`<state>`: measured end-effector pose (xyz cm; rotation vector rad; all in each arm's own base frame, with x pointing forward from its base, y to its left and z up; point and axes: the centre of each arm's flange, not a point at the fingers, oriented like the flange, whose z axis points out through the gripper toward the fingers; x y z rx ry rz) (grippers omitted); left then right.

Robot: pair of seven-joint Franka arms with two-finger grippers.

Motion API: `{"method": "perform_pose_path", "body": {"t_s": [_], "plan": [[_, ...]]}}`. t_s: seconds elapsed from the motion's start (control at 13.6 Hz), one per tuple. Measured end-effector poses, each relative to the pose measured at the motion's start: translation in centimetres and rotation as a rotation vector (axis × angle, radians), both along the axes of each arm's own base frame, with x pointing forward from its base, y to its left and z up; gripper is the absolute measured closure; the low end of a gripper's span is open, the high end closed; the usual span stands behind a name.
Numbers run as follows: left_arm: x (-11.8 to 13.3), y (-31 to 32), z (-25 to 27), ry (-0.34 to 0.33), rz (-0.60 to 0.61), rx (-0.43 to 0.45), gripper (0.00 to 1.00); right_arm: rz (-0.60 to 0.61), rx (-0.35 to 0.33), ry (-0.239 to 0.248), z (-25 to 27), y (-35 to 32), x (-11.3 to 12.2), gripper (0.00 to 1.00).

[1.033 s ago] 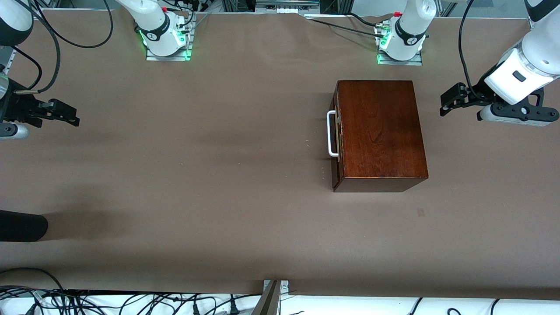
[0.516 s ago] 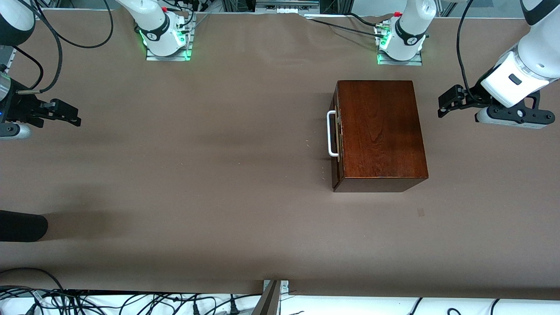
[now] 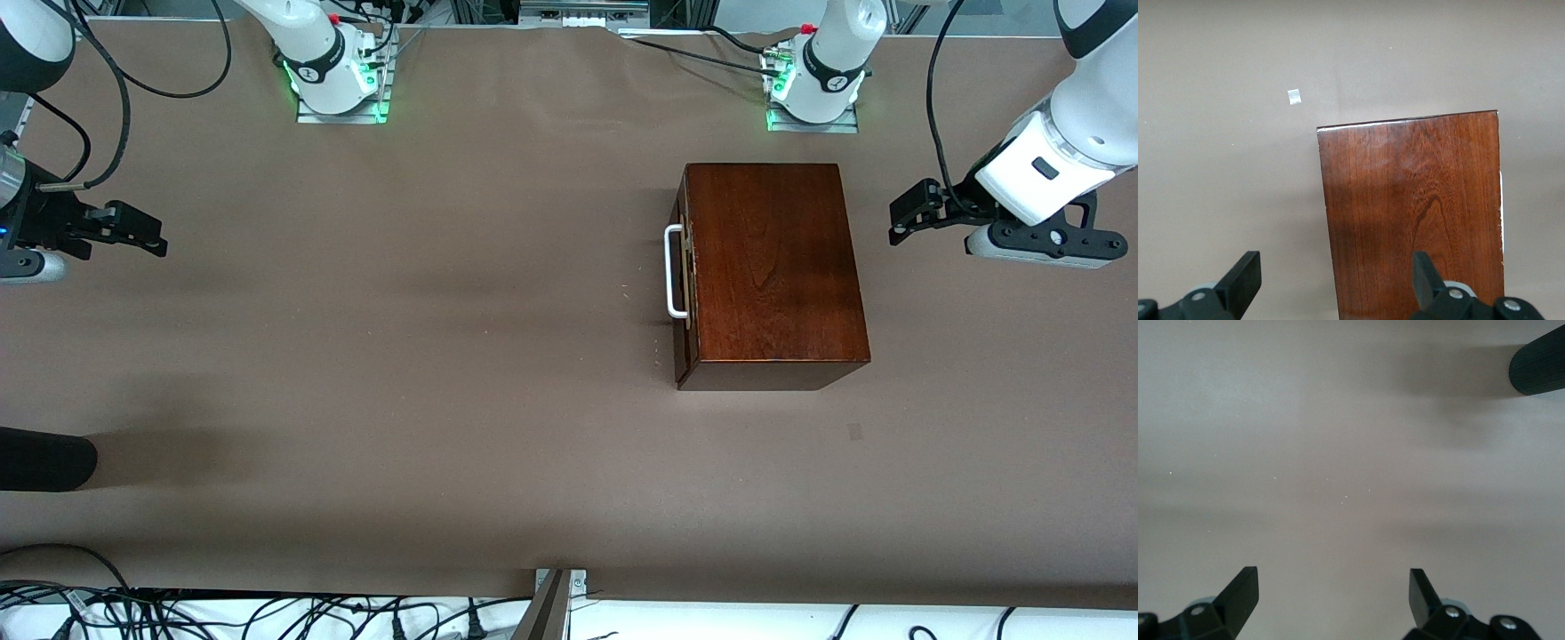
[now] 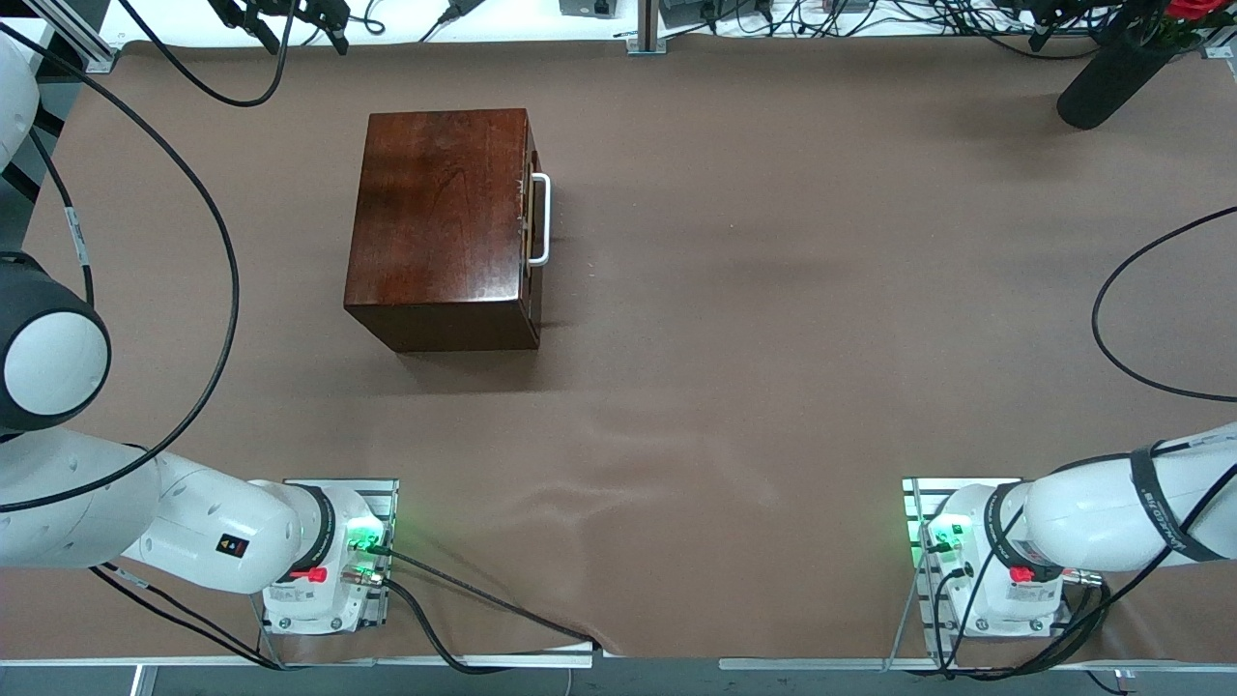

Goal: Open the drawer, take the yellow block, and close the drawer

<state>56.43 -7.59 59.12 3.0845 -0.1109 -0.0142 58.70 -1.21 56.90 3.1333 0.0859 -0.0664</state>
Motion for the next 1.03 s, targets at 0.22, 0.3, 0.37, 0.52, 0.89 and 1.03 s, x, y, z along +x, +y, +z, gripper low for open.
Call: {"method": "perform_pose_path", "body": {"t_s": [0.22, 0.3, 0.37, 0.52, 0.89, 1.03], "plan": [[0.04, -0.04, -0.06, 0.001, 0.000, 0.000, 0.00, 0.000, 0.000, 0.000, 0.00, 0.00, 0.00, 0.00], [0.05, -0.05, -0.08, 0.001, -0.001, 0.001, 0.00, 0.000, 0.000, 0.000, 0.00, 0.00, 0.00, 0.00], [0.07, -0.06, -0.13, 0.002, -0.001, 0.001, 0.00, 0.000, 0.000, 0.000, 0.00, 0.00, 0.00, 0.00], [0.13, -0.09, -0.25, 0.004, -0.001, 0.002, 0.00, 0.000, 0.000, 0.000, 0.00, 0.00, 0.00, 0.00], [0.15, -0.14, -0.28, 0.004, -0.002, 0.002, 0.00, 0.000, 0.000, 0.000, -0.02, 0.00, 0.01, 0.00], [0.15, -0.15, -0.27, 0.004, -0.002, 0.002, 0.00, 0.000, 0.000, 0.002, -0.11, 0.00, 0.04, 0.00]]}}
